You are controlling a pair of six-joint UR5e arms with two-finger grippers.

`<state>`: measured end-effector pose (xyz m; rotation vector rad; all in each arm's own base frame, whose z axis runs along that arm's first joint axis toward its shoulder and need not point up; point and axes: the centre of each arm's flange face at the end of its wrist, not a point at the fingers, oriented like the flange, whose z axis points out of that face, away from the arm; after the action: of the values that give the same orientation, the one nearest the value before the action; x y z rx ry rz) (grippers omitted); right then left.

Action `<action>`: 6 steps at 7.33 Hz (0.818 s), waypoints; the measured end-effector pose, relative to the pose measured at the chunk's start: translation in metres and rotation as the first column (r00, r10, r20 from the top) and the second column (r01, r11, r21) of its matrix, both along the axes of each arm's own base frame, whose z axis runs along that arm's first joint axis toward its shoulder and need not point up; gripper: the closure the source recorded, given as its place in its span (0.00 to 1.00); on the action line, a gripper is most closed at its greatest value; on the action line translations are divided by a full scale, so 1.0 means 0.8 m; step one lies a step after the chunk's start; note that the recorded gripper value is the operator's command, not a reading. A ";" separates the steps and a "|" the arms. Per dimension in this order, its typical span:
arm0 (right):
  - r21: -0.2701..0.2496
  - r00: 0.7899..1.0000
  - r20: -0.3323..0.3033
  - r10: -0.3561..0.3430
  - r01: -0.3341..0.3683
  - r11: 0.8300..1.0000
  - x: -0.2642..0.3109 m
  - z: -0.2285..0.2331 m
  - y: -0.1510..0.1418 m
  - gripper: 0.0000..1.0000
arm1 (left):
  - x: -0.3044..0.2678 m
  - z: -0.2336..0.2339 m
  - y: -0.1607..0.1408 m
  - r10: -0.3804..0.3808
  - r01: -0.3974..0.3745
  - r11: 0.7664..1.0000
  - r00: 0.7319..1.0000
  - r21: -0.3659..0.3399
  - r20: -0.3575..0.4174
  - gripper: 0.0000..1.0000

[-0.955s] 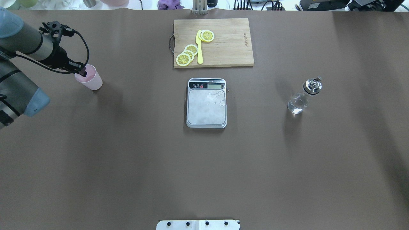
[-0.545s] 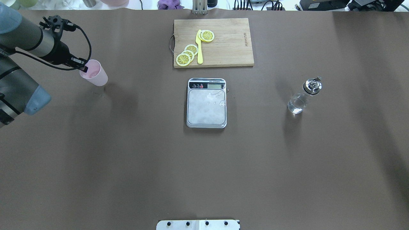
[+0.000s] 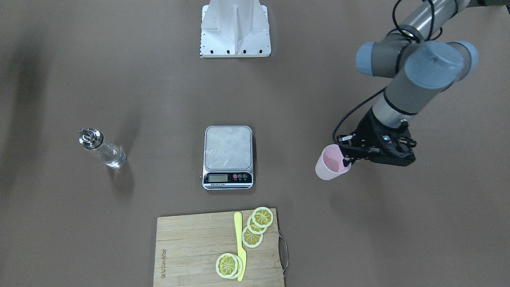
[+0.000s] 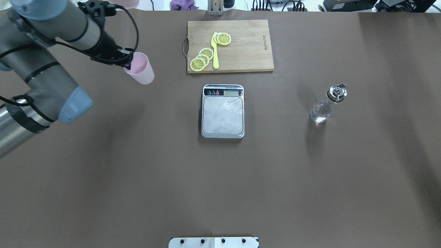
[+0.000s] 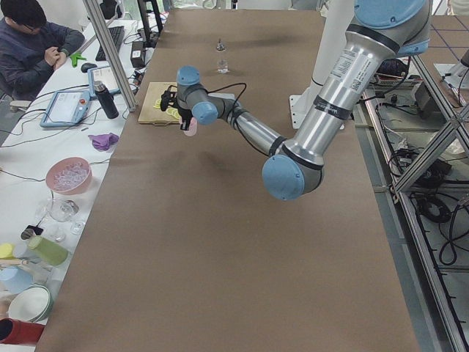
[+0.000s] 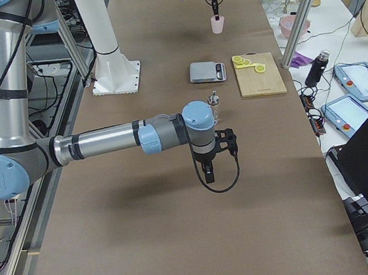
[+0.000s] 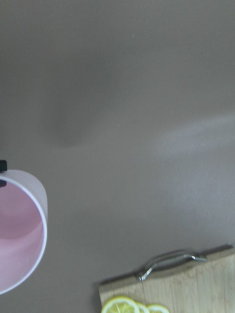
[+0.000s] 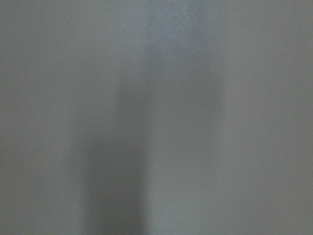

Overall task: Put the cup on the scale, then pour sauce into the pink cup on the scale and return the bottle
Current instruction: 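Carry the pink cup with the left gripper onto the scale and release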

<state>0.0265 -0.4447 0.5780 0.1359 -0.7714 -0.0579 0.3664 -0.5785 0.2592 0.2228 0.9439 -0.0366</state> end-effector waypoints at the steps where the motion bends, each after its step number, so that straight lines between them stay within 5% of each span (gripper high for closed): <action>1: 0.000 1.000 0.000 0.000 0.000 1.000 0.000 0.000 0.000 0.00 | 0.055 -0.062 0.027 -0.009 0.010 0.999 1.000 -0.039 0.010 1.00; 3: 0.000 1.000 0.002 0.001 -0.001 1.000 0.000 -0.001 0.000 0.00 | 0.153 -0.155 0.063 -0.025 0.026 0.996 1.000 -0.087 0.011 1.00; 6: -0.003 1.000 0.003 0.004 -0.004 1.000 0.000 -0.001 0.000 0.00 | 0.250 -0.204 0.078 -0.020 0.025 0.995 0.999 -0.096 0.048 1.00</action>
<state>0.0263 -0.4449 0.5769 0.1350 -0.7740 -0.0524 0.5665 -0.5163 0.0963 0.1444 0.8908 -0.0974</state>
